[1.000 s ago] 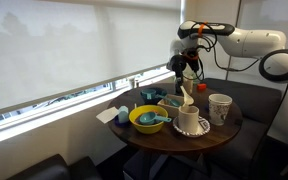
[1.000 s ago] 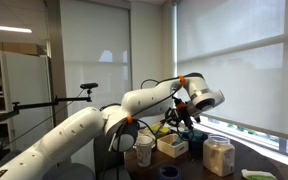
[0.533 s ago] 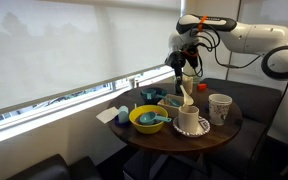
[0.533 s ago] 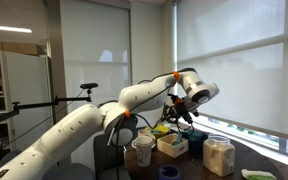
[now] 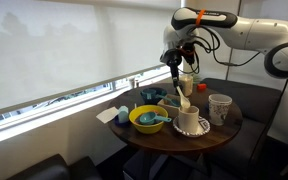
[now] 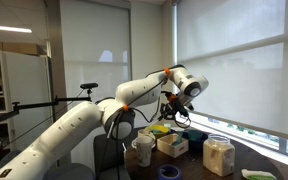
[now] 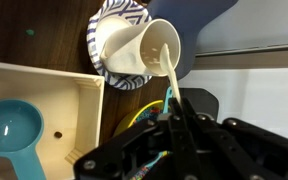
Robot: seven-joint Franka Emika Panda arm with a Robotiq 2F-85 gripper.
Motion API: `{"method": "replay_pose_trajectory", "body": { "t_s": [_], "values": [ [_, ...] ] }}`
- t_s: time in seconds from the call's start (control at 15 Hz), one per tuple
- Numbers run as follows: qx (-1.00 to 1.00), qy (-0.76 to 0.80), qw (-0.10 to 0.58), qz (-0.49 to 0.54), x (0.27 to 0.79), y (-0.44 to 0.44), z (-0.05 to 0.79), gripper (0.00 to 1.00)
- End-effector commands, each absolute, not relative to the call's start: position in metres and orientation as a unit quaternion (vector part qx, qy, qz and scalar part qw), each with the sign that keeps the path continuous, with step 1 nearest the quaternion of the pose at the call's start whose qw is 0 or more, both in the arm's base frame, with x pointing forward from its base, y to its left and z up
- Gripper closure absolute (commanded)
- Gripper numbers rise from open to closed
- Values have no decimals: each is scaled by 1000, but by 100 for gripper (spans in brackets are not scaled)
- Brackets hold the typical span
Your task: Use the white spoon to transfer some contents from the clear jar into the white cup on the plate
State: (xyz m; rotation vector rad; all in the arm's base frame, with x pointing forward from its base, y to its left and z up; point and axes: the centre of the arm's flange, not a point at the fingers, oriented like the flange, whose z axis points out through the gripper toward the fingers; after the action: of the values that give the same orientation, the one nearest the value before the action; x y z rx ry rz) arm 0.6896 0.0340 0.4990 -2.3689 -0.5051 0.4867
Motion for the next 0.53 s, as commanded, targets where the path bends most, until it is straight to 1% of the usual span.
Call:
{"method": "replay_pose_trajectory", "body": {
  "t_s": [0.0,0.27,0.47],
  "values": [
    [-923,-202,283,162,676,51,510,99],
    [-932,-207,253,155,670,63,524,99],
    [-930,-216,247,165,663,69,535,99]
  ]
}}
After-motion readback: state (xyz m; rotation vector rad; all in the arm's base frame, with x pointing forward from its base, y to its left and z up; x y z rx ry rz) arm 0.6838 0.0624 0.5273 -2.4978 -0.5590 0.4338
